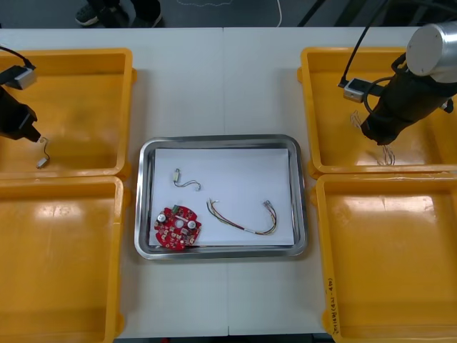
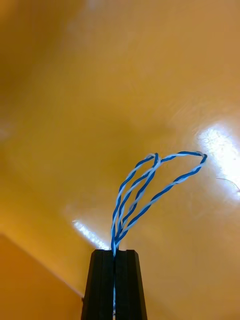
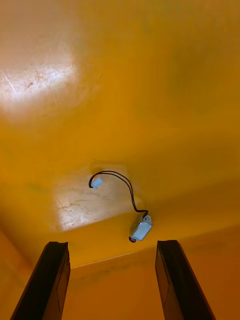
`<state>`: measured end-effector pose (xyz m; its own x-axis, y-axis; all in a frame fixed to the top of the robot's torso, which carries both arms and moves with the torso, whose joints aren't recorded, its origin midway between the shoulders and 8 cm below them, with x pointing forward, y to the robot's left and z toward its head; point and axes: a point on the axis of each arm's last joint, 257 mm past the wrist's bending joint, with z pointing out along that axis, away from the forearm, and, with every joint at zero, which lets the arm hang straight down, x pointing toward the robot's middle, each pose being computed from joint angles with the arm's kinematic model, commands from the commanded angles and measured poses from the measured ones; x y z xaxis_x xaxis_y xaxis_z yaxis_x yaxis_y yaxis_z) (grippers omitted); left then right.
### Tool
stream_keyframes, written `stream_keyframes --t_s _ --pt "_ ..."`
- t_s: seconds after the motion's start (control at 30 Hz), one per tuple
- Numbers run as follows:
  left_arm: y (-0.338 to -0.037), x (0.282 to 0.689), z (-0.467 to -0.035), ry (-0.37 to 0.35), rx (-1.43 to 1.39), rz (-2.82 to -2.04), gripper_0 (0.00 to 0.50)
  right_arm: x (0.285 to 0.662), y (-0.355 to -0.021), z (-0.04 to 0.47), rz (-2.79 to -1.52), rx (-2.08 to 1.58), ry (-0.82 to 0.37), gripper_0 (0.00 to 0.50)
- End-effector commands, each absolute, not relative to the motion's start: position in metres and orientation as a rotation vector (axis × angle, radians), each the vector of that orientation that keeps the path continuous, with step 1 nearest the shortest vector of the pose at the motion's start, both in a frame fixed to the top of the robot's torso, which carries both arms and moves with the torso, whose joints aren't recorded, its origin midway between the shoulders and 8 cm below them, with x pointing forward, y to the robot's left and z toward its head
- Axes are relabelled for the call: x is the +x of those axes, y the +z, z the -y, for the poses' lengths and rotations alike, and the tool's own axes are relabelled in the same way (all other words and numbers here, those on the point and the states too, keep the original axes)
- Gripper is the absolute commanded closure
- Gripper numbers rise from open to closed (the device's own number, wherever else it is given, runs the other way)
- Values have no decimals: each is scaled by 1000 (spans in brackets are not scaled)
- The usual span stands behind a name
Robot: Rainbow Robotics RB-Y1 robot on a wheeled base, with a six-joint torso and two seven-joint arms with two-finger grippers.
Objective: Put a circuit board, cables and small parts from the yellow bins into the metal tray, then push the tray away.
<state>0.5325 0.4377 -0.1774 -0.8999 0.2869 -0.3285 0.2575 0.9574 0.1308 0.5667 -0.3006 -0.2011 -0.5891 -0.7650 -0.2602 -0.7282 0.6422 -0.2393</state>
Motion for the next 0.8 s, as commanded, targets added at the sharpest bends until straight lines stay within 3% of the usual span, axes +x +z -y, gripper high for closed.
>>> stream_keyframes --t_s 0.03,0.33,0.8 --pt "-177 531 -460 168 367 -2734 0 579 -136 279 -2488 -1081 -135 500" --pt "-197 531 -449 146 381 -2742 0 563 -117 250 -2521 -1040 -71 500" --pt "-215 534 -423 102 401 -2752 0 524 -93 207 -2467 -1241 -61 500"
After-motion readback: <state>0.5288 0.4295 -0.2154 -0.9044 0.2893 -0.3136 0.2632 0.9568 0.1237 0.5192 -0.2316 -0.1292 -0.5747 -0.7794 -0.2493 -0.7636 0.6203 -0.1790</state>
